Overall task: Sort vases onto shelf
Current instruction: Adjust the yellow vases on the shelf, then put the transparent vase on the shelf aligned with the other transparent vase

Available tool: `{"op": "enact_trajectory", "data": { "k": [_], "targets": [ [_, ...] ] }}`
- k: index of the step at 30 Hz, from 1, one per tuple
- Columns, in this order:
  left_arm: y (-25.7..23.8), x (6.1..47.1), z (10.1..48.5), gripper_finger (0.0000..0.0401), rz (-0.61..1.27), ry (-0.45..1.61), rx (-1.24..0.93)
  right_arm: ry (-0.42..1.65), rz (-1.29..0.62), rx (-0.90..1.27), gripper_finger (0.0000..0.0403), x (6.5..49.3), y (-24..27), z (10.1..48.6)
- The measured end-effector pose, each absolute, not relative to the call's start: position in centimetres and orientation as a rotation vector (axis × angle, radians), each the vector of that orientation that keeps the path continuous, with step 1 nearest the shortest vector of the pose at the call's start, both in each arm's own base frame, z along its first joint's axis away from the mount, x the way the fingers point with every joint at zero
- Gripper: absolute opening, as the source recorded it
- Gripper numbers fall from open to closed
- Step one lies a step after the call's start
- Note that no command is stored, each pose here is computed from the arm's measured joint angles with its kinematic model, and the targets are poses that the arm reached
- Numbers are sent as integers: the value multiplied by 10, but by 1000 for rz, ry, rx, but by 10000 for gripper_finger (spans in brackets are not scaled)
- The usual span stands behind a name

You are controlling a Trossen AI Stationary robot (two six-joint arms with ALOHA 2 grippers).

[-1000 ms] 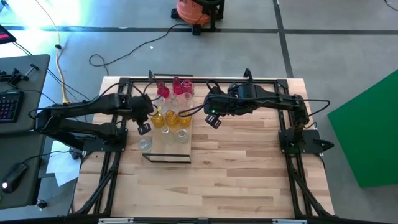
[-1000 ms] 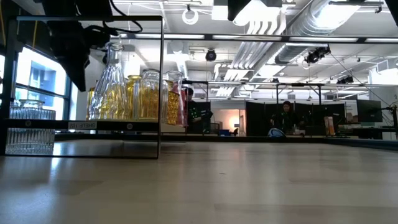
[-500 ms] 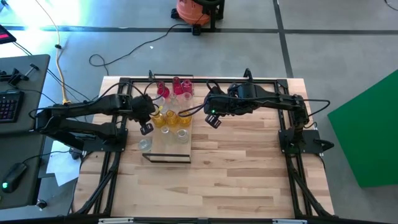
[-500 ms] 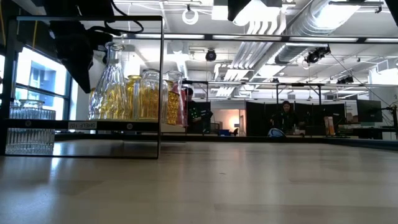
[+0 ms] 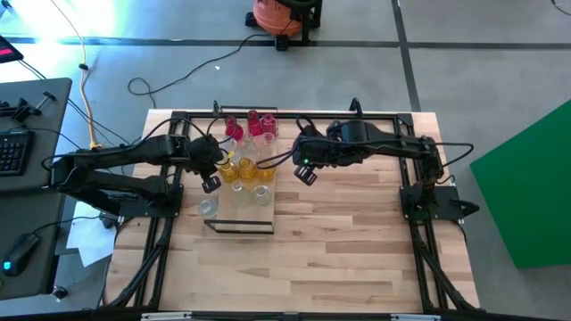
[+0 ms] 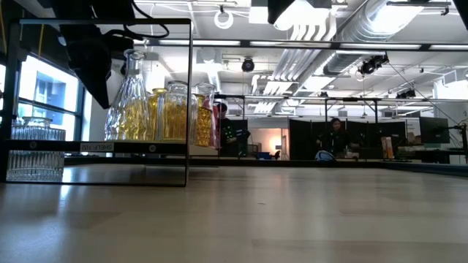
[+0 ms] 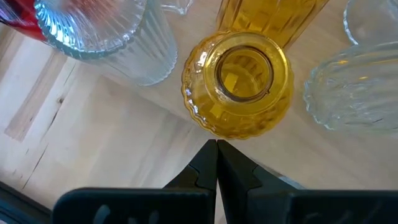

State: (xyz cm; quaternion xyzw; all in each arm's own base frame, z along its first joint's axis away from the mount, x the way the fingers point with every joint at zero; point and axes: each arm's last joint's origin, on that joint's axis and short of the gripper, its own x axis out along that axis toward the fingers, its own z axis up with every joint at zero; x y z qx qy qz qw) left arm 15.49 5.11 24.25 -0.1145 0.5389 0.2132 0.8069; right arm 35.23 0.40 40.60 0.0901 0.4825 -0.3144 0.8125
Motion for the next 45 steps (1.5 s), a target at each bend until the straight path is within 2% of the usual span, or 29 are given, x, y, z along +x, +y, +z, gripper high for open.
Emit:
{"op": "enact_trajectory", "data": {
  "k": [6, 13, 21, 32, 41, 45],
  "targets": [
    [48, 143, 250, 0, 470, 1171, -246, 1029, -655, 187, 0, 352, 12, 406],
    [37, 110, 295, 0, 461, 1133, -253, 1029, -638, 178, 0, 352, 19, 406],
    [19, 71, 321, 0, 354, 1002, -445, 1029, -637, 176, 0, 352, 19, 406],
    [6, 45, 321, 0, 376, 885, -628, 1009, -656, 137, 0, 351, 26, 407],
    [0, 76, 278, 0, 252, 902, -681, 1012, -652, 128, 0, 351, 25, 407],
    [-8, 76, 270, 0, 203, 962, -659, 1012, -652, 128, 0, 351, 25, 407]
  ]
}}
